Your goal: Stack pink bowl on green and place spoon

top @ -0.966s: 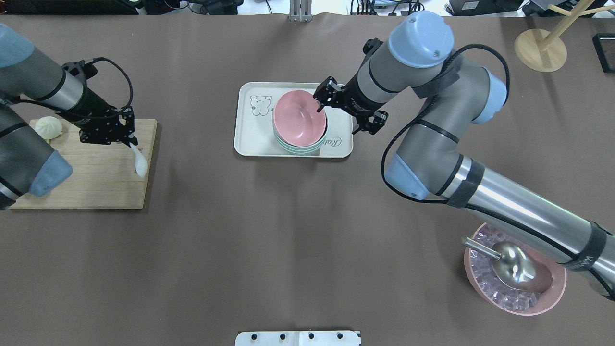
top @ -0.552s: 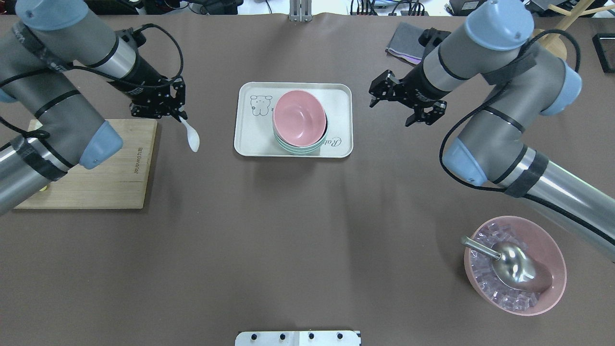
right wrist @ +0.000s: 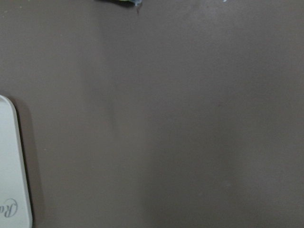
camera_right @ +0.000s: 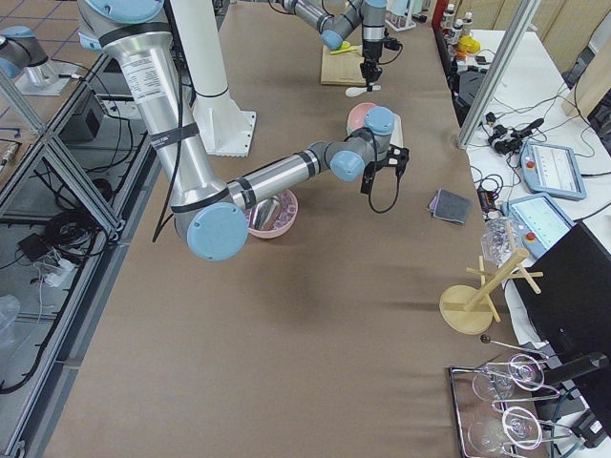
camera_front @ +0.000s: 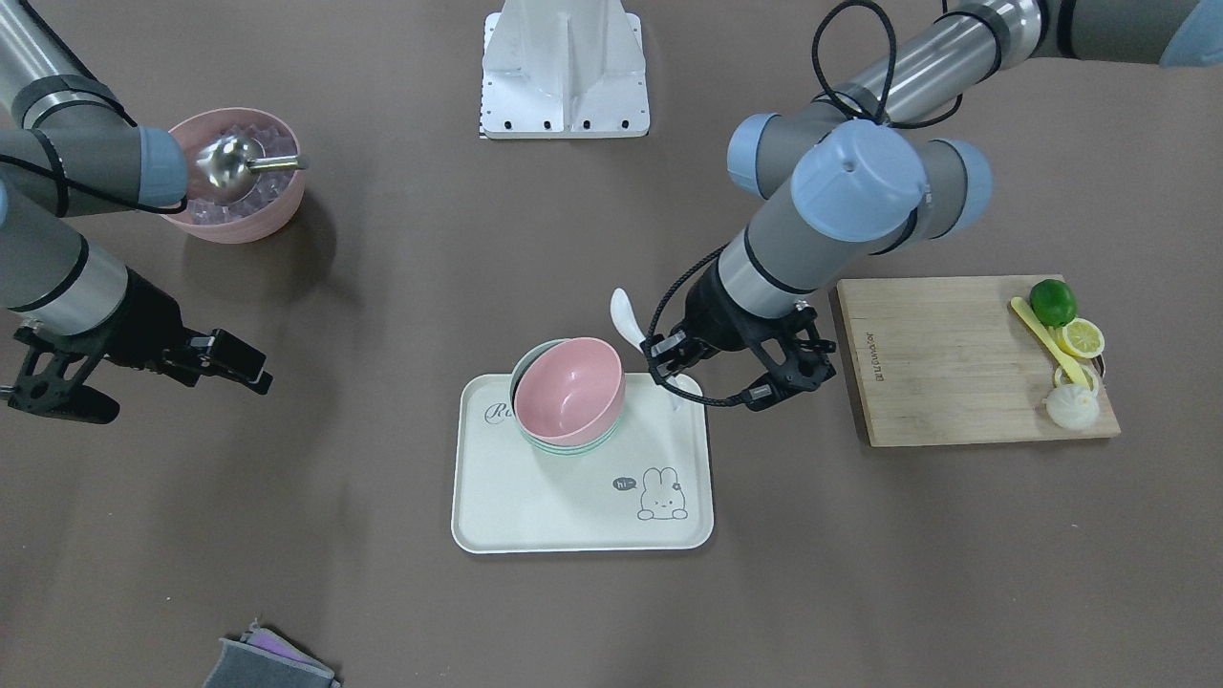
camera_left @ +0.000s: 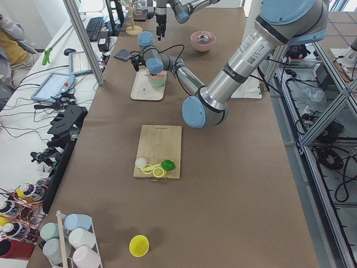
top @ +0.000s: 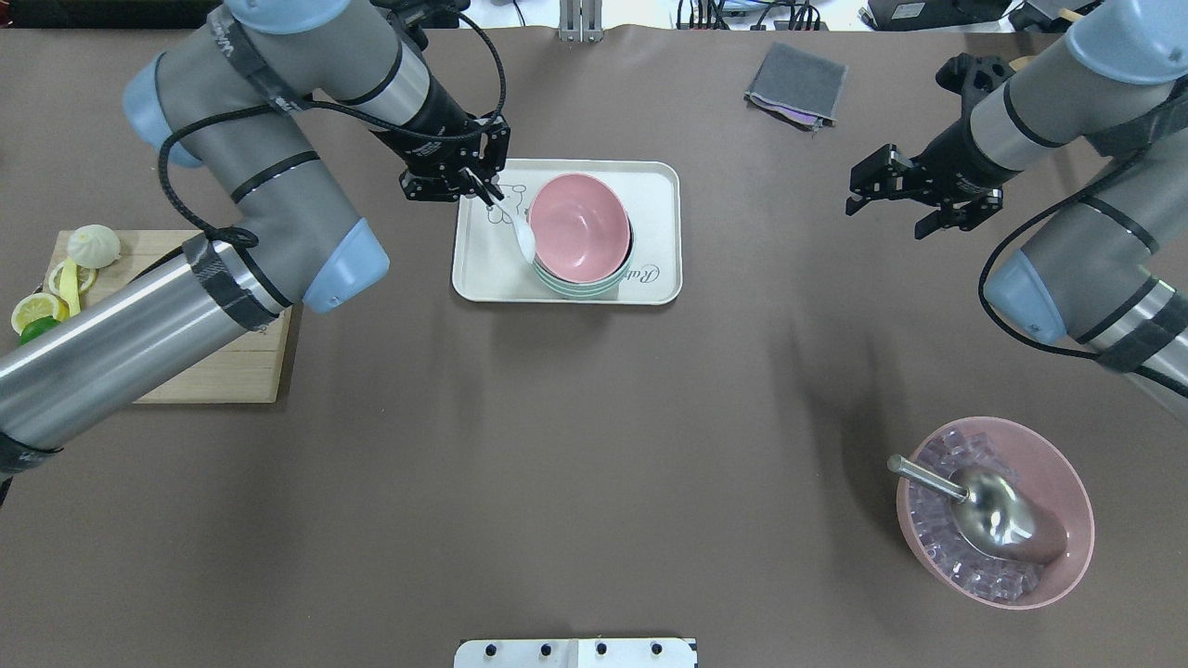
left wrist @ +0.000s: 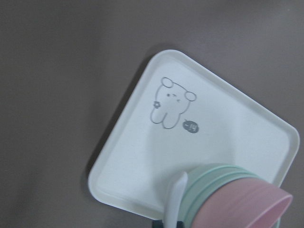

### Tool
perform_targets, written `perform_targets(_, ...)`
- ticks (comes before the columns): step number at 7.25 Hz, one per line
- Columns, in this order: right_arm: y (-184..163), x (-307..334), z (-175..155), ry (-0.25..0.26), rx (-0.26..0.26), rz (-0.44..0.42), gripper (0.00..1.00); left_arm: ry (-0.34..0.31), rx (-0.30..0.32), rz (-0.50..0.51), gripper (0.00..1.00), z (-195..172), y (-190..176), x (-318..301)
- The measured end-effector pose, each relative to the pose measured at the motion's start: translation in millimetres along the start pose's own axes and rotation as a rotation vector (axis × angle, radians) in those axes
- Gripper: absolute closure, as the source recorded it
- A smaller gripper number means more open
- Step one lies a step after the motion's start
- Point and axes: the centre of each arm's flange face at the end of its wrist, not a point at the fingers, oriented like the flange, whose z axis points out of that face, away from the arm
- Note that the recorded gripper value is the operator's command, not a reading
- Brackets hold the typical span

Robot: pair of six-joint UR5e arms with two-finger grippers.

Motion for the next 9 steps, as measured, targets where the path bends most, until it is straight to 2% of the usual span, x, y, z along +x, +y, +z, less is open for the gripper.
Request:
perform_targets(2,-3,24,1,0.020,-0.002,-0.031,0.00,0.025,0.028,0.019,1.00,4,9,24)
perform_targets(3,-3,27,2,0.022,-0.003,-0.035,0.00,0.039,0.037,0.029,0.70,5,9,28)
perform_targets(4,-3,28,2,0.022,-0.004,-0.036,0.00,0.052,0.040,0.037,0.18,7,8,28)
perform_targets(5,-3,28,2,0.023,-0.004,-0.037,0.00,0.060,0.041,0.043,0.02,8,7,28)
perform_targets(9,-3,26,1,0.022,-0.002,-0.038,0.00,0.066,0.046,0.047,0.02,6,3,25)
